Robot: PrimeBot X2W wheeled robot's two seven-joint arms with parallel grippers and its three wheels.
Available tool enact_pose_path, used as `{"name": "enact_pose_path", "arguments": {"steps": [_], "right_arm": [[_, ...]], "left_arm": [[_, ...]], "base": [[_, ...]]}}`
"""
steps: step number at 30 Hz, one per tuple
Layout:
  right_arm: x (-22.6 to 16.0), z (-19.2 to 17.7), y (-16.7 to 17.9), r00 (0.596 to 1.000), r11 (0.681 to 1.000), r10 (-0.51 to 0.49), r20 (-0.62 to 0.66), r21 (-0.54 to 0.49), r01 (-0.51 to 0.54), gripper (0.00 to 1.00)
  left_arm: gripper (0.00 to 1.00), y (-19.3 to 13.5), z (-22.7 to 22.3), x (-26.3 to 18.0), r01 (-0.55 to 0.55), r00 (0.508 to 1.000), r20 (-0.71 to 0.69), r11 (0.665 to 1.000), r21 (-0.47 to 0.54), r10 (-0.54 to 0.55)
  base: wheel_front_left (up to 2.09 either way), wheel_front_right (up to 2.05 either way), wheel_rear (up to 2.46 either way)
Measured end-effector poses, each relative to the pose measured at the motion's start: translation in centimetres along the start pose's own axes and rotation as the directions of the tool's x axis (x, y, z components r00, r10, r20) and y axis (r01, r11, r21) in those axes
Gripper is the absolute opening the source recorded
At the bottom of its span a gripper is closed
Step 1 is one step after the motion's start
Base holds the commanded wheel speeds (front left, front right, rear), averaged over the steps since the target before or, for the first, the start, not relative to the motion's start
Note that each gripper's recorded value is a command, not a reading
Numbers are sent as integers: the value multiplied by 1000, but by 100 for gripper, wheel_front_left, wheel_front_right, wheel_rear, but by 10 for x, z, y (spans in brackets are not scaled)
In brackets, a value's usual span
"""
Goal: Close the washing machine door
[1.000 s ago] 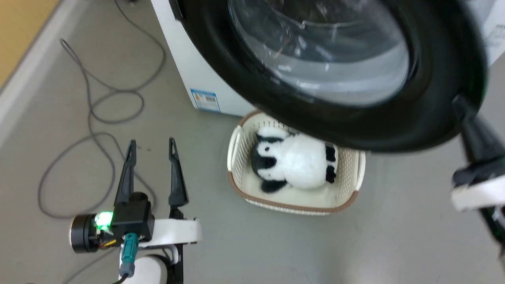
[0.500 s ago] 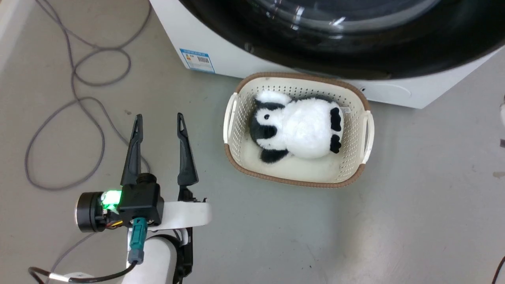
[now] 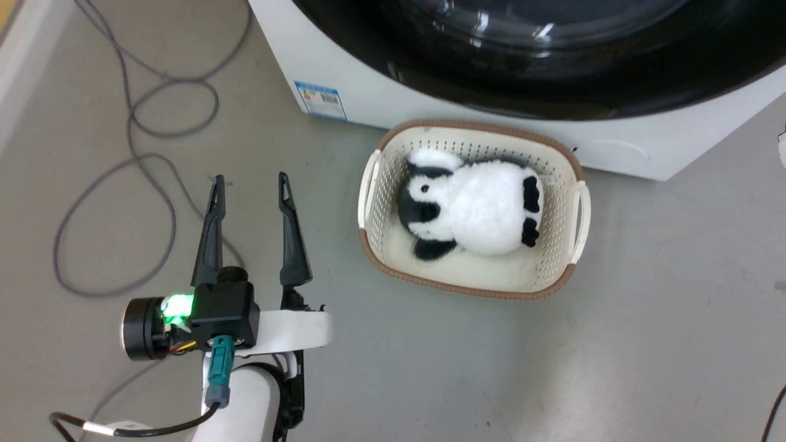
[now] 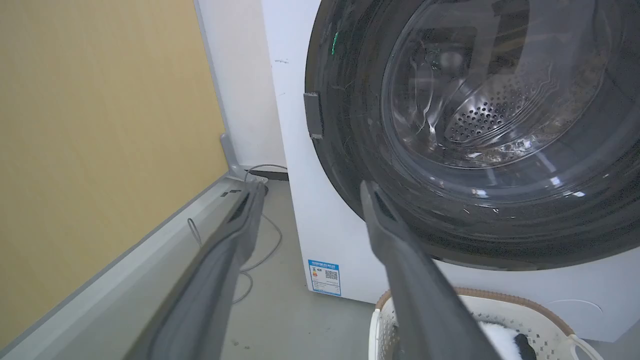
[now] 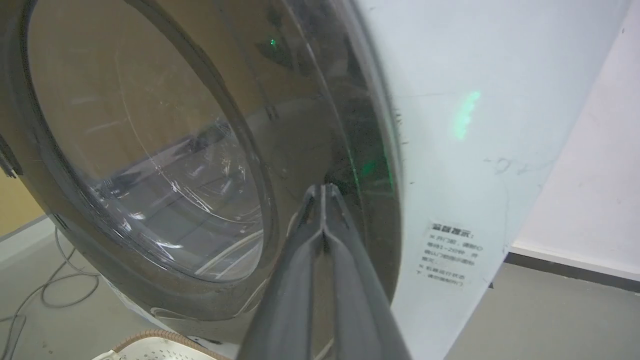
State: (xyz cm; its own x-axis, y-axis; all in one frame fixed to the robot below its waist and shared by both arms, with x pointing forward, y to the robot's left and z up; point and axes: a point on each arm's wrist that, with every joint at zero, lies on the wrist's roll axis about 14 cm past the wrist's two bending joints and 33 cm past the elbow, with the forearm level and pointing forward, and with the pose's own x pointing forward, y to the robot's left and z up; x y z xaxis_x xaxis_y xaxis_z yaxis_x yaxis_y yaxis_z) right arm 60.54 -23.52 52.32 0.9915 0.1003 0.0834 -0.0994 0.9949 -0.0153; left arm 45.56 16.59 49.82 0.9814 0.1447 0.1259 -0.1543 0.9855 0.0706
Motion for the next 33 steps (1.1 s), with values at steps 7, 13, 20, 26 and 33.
{"name": "enact_pose_path", "arguments": {"steps": [7, 13, 20, 26, 33], "right_arm": [[-28, 53, -4, 987, 998, -54, 148, 35, 50, 0], [-71, 109, 7, 951, 998, -66, 303, 22, 62, 0], [-126, 117, 30, 943, 998, -63, 328, 33, 55, 100], [-169, 88, 41, 964, 994, -87, 250, 80, 69, 100], [-205, 66, 50, 978, 992, -101, 185, 99, 84, 100]], "left_arm": [[100, 10, 16, -11, -20, 999, 24, 1000, -6, 20], [100, 17, 34, -26, -18, 998, 55, 1000, -7, 18], [100, 16, 50, -41, 9, 996, 88, 1000, -16, -7], [100, 13, 59, -54, 34, 994, 103, 999, -22, -31], [100, 11, 57, -70, 58, 994, 89, 998, -22, -56]], "base": [[0, 0, 0], [0, 0, 0], [0, 0, 0], [0, 0, 0], [0, 0, 0]]}}
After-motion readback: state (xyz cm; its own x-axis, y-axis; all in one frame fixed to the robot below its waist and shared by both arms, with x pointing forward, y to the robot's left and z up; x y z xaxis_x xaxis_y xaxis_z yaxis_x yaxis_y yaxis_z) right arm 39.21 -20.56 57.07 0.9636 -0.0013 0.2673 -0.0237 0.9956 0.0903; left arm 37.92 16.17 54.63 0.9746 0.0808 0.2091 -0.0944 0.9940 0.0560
